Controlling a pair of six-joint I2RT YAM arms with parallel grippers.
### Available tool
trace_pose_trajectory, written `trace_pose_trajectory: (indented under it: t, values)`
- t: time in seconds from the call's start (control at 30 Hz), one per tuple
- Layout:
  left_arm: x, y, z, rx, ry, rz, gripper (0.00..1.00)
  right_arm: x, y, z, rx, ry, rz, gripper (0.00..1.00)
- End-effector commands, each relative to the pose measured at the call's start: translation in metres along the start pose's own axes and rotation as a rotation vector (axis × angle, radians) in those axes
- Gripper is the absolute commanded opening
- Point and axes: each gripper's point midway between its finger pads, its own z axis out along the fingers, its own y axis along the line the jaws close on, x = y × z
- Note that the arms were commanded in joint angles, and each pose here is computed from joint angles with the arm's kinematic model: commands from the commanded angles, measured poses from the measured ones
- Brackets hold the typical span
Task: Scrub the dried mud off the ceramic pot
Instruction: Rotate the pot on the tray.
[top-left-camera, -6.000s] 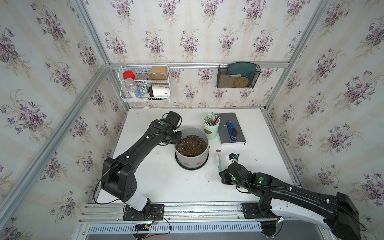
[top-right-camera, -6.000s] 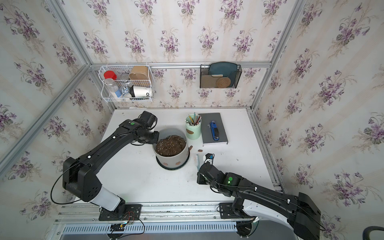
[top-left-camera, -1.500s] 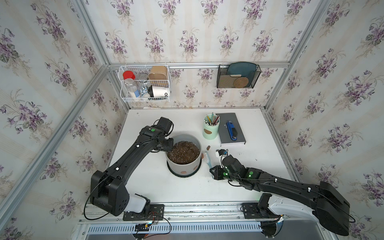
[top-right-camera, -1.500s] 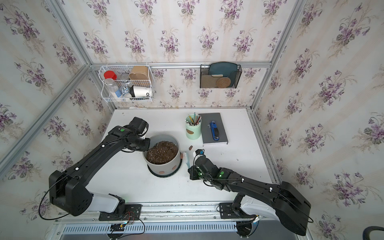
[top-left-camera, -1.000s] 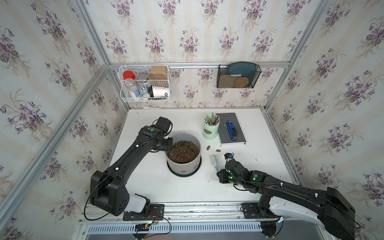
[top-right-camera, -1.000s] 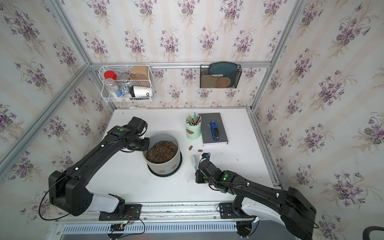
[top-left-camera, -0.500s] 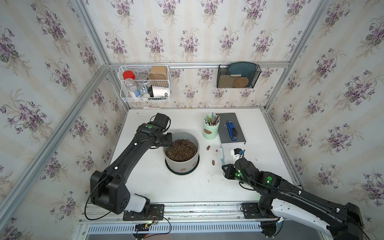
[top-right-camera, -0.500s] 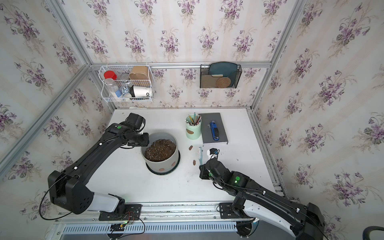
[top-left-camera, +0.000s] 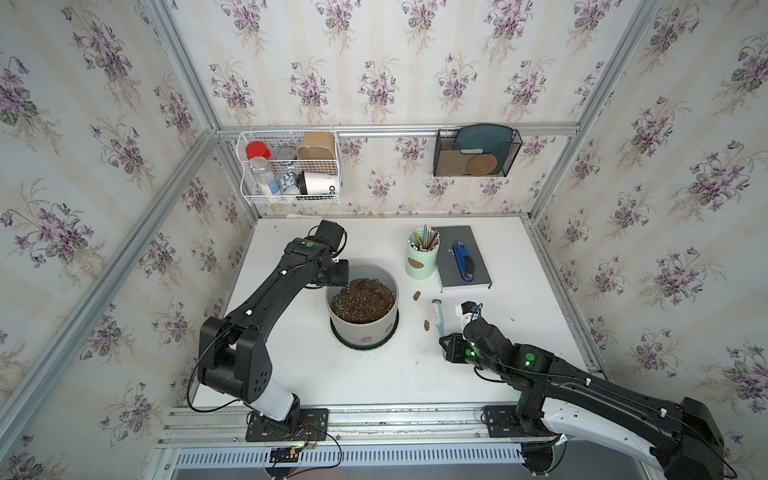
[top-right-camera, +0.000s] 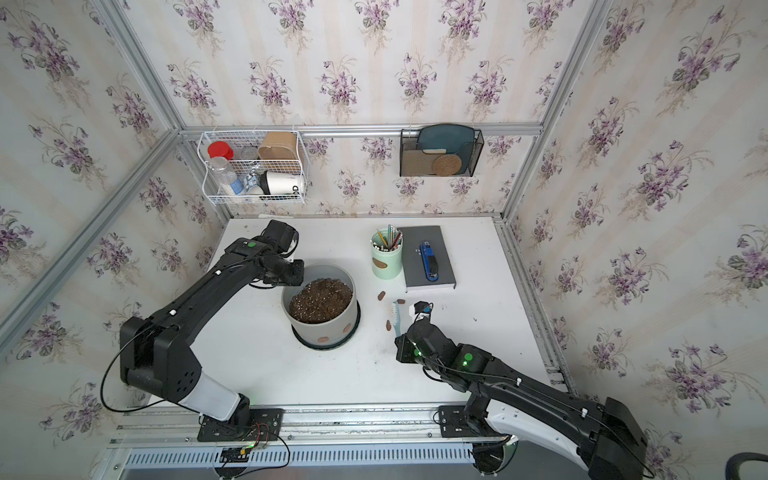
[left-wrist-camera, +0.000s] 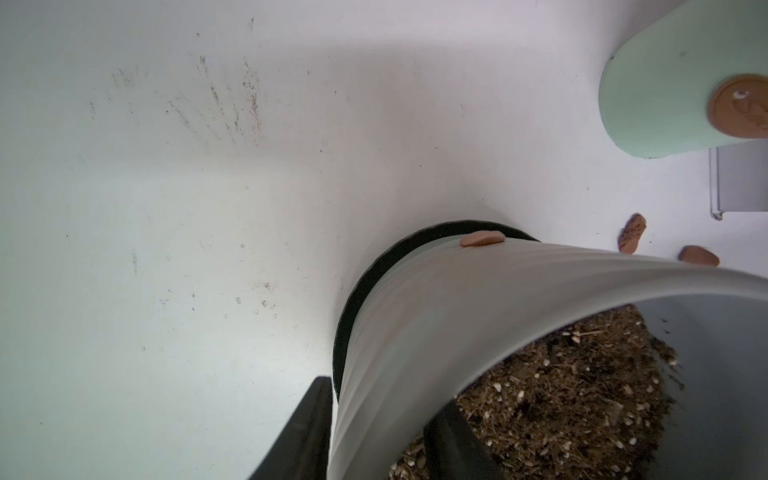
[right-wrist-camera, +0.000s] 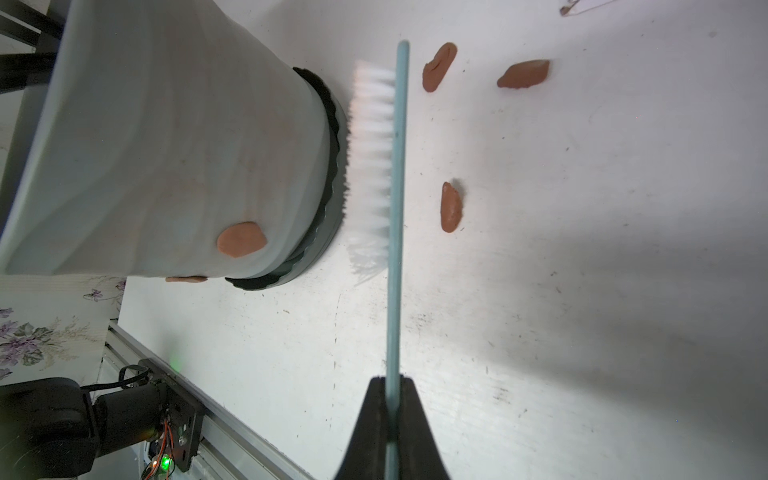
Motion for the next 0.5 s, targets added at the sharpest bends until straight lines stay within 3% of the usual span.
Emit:
trace_pose_trajectory:
  t: [0.0,0.07,0.27,0.4,0.47]
  values:
    - [0.005,0.007,0.001,-0.02,0.006,-0.012,0.29,-0.003,0.007,0.001,-0.031,-0.01,0.01,0.0]
    - [0.009,0.012,0.001,-0.027,0.018,-0.026,0.19,-0.003,0.009,0.001,-0.04,-0.013,0.013,0.0]
    - [0.024,0.024,-0.004,-0.034,0.041,-0.081,0.01,0.0,0.008,0.006,-0.042,-0.004,0.025,0.0]
    - [0.033,0.018,-0.012,0.017,0.052,-0.099,0.0,0.004,0.007,0.01,-0.038,0.012,0.03,0.0]
    - [0.034,0.014,-0.014,0.04,0.046,-0.101,0.08,0.004,0.008,0.012,-0.042,0.013,0.032,0.0]
